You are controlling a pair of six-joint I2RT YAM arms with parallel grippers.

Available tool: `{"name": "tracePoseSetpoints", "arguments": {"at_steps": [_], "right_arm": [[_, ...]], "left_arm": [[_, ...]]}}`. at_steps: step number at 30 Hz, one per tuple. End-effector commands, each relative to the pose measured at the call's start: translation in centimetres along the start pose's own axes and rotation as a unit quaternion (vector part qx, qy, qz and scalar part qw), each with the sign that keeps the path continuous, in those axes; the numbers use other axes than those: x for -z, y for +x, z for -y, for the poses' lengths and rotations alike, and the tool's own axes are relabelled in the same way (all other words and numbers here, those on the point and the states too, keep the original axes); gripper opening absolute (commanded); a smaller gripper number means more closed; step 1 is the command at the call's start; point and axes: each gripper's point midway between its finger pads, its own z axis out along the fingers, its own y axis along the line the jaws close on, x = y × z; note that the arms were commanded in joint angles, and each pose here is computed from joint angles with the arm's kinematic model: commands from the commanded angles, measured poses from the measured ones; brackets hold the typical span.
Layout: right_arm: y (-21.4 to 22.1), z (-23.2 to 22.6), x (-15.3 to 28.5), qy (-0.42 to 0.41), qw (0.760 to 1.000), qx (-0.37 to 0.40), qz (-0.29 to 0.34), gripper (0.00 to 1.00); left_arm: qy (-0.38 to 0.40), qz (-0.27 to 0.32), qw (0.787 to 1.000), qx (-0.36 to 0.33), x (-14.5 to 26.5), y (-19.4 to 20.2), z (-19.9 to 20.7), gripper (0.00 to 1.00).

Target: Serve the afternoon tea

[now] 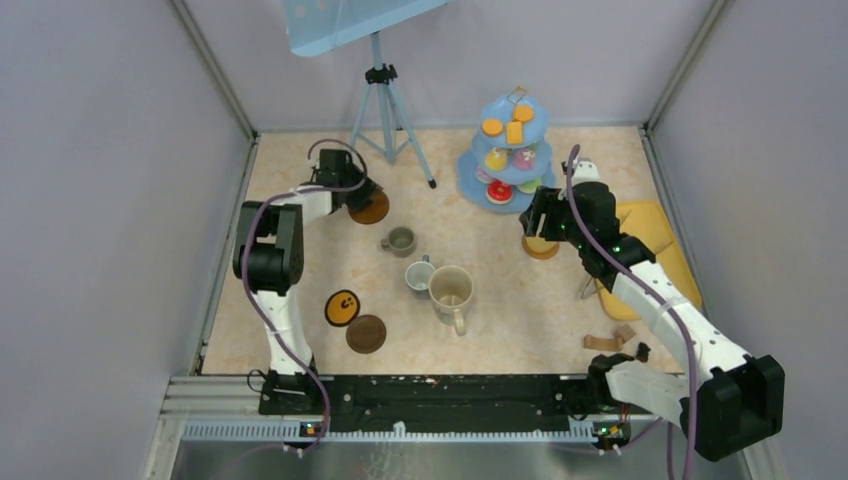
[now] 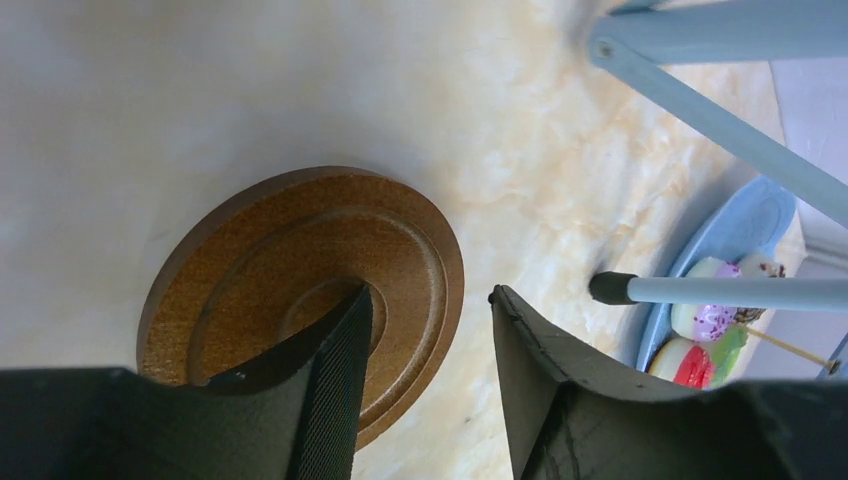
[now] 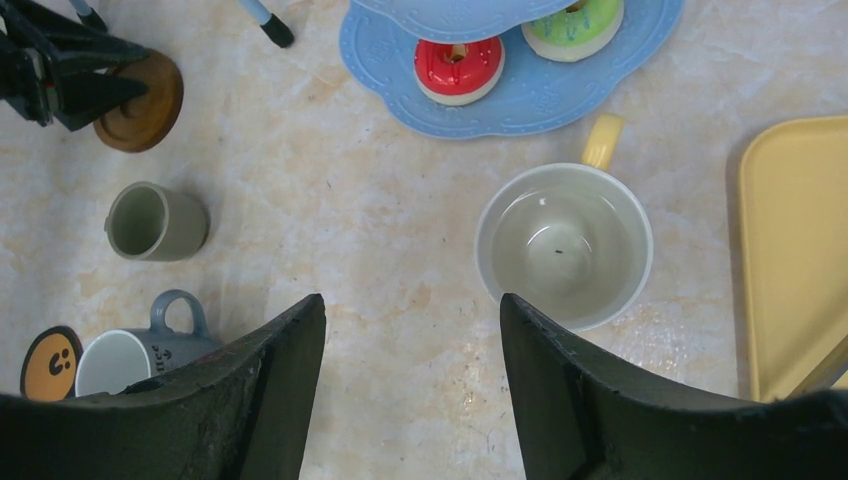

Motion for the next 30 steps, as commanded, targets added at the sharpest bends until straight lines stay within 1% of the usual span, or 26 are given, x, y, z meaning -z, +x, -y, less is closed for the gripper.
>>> {"name": "tracePoseSetpoints", "arguments": {"at_steps": [1,3,6,9,11,14,18,22,26,28,30], "right_arm": [[-0.9,-0.2,-0.5,-0.005,1.0,0.003,0.016,0.64],[-1.0,-0.2,-0.4,-0.005,1.0,0.003,0.017,0.64],[-1.1,0.0,-0.1,0.0,1.0,0.004,0.019,0.64],[-1.3,0.1,0.1,0.003,1.0,0.004,0.024,0.64],[-1.3,0.1,0.2,0.004,1.0,0.005,0.024,0.64],[-1.3,0.1,0.2,0.002,1.0,0.003,0.025,0.64],[-1.3,-0.1,0.3,-0.002,1.0,0.002,0.025,0.64],[-1.3,-0.1,0.5,-0.003,1.0,0.0,0.025,0.65],[-1.4,-0.5,0.2,-0.011,1.0,0.005,0.018,0.72],[-1.4,-0.9,-0.3,-0.02,1.0,0.007,0.015,0.73],[-1.4,-1.7,-0.8,-0.042,0.999,0.008,0.011,0.73]], "left_arm": [[0.016,-0.033,0.997,-0.074,-3.1,3.8,1.4,0.55],[0.03,-0.044,0.994,-0.093,-3.5,5.0,2.6,0.56],[0.026,-0.058,0.992,-0.108,-3.6,6.9,3.5,0.59],[0.025,-0.064,0.989,-0.128,-2.7,8.9,3.7,0.59],[0.04,-0.071,0.986,-0.146,-2.0,10.6,4.3,0.6],[0.06,-0.101,0.978,-0.171,-1.2,13.9,5.2,0.61],[0.087,-0.136,0.967,-0.197,-0.7,17.1,6.8,0.61],[0.118,-0.17,0.953,-0.221,0.4,20.3,8.5,0.64],[0.173,-0.206,0.93,-0.251,2.3,24.3,11.1,0.67],[0.196,-0.213,0.921,-0.26,3.3,24.7,12.5,0.69],[0.224,-0.198,0.913,-0.276,4.6,23.5,14.2,0.73]]}}
